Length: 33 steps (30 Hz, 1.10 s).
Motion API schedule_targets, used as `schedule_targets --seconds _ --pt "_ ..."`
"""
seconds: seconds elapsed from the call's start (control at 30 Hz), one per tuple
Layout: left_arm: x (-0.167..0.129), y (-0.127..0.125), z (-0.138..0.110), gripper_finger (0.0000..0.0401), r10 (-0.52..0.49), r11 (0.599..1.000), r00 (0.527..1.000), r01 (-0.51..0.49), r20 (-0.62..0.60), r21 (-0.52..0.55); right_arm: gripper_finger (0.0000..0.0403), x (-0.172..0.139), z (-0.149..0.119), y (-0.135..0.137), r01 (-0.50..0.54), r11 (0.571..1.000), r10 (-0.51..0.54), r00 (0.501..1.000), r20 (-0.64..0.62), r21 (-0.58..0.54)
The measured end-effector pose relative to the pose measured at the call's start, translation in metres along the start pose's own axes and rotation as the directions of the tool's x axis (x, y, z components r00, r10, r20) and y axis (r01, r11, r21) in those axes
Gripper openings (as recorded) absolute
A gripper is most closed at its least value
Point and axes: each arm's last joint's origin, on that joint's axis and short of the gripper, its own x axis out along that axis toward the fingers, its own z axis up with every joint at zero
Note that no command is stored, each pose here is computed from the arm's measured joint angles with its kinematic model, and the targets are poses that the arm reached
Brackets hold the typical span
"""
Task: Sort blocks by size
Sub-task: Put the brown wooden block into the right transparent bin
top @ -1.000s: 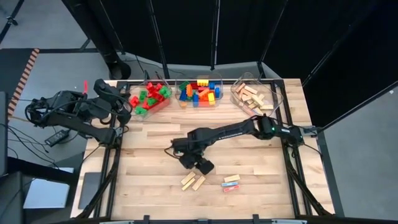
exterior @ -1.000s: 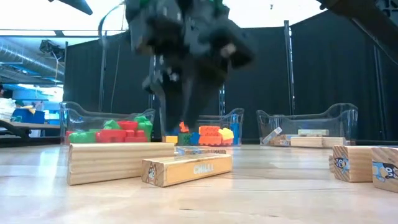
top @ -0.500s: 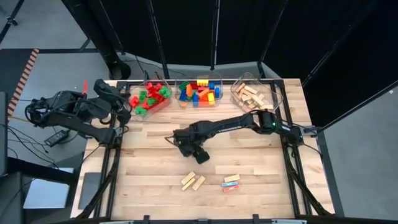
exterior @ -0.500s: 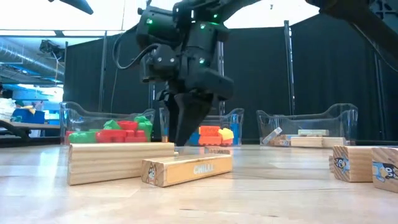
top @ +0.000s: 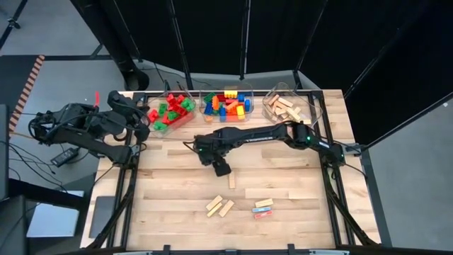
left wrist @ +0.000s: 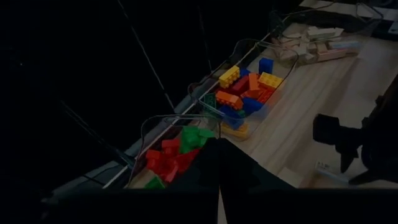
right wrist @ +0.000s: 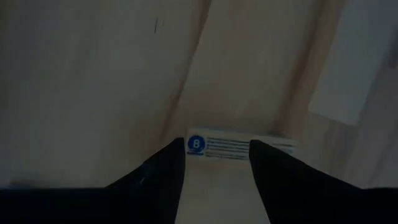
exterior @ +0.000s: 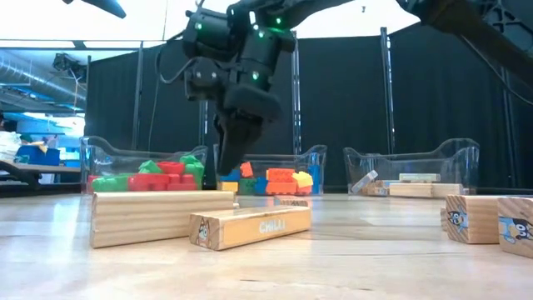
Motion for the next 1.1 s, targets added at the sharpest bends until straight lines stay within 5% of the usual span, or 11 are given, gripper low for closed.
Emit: schedule_targets --seconds 0.07,0.17,0.3,0.4,0.53,1.1 --pt "0.000 0.000 0.000 0.0004 -0.001 1.000 1.000 0.001 0.000 -0.001 0.0193 -0.008 0.004 -0.001 0.014 0.999 -0.014 1.000 0.007 0.051" --pt "0.000 0.000 0.000 0.0004 0.000 1.000 1.000 0.000 0.000 -0.006 0.0193 -0.020 0.010 -0.003 0.031 0.961 -0.042 0.999 0.033 0.273" --pt "0.000 0.000 0.000 0.0004 -0.001 1.000 1.000 0.001 0.000 -0.029 0.0191 -0.032 0.012 -0.008 0.110 0.787 -0.146 0.989 0.009 0.607" --pt "0.000 0.000 0.000 0.0004 -0.001 1.000 1.000 0.001 0.000 -0.030 0.0190 -0.028 0.008 -0.010 0.191 0.676 -0.225 0.973 -0.047 0.711" --pt "0.000 0.000 0.000 0.0004 -0.001 1.000 1.000 0.001 0.000 -0.029 0.0190 -0.020 0.008 -0.010 0.160 0.568 -0.234 0.972 -0.029 0.807" --pt "0.000 0.000 0.000 0.0004 0.000 1.000 1.000 0.000 0.000 -0.023 0.0189 0.038 -0.016 0.005 0.082 0.441 -0.165 0.986 -0.010 0.894"
